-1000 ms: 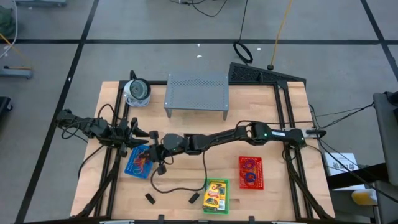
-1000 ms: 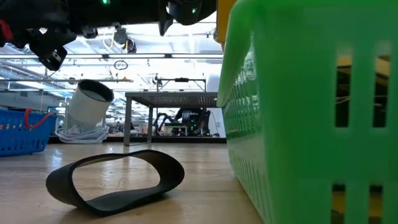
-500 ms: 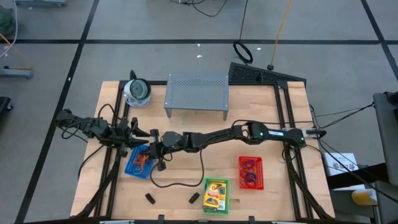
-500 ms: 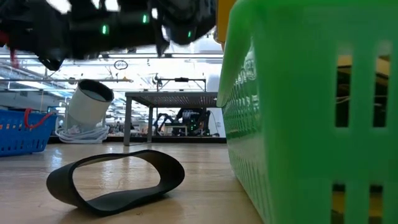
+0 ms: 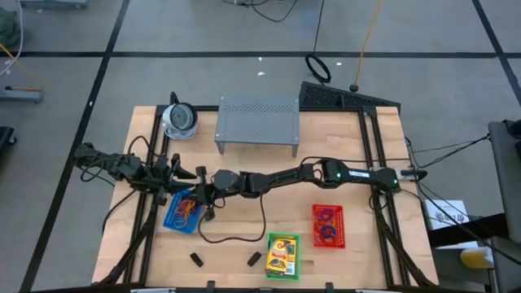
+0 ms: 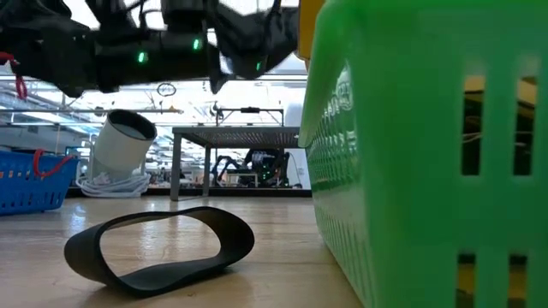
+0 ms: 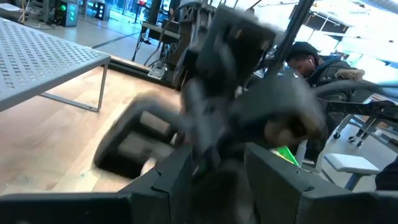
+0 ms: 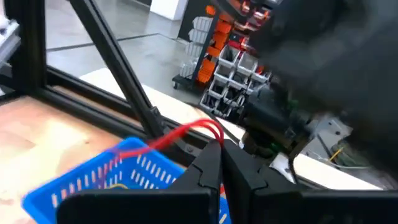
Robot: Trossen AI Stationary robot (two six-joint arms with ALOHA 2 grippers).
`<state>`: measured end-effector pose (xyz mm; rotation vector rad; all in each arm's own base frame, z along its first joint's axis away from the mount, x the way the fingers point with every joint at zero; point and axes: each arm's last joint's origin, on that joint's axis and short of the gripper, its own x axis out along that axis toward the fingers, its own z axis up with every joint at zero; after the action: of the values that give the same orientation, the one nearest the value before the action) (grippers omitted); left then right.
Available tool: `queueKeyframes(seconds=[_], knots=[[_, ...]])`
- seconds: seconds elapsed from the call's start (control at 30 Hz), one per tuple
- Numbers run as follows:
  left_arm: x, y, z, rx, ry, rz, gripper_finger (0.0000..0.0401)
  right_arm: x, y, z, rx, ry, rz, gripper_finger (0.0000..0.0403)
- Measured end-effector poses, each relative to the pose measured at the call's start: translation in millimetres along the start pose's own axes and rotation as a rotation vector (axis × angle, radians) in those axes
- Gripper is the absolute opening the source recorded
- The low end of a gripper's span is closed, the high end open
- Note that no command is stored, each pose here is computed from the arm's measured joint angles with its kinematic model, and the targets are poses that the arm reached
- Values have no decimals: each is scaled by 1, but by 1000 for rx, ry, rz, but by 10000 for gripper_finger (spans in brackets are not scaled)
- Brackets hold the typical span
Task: Pick & Place Office Desk Supplies
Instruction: Put the red rubber band into the blue bin
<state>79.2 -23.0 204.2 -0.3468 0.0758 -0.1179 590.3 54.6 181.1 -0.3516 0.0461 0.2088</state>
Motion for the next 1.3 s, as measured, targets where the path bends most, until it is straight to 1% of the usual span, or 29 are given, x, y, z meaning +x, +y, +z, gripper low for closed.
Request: queueKeyframes(seconds=[0.1,0.2,0.37,0.53,0.87,0.97,1.3], knots=[[0,0,0,0,0,0,154,3,4,-15,28,23,8,0],[0,0,0,0,0,0,154,5,7,-22,-1,21,6,0],[0,0,0,0,0,0,154,5,7,-24,28,29,8,0],[0,0,0,0,-1,0,154,5,6,-24,3,26,5,0],[0,0,0,0,0,0,154,5,7,-25,3,34,9,1],[0,0,0,0,0,0,154,5,7,-25,5,42,12,12],[0,0,0,0,0,0,154,5,9,-27,8,62,20,79]])
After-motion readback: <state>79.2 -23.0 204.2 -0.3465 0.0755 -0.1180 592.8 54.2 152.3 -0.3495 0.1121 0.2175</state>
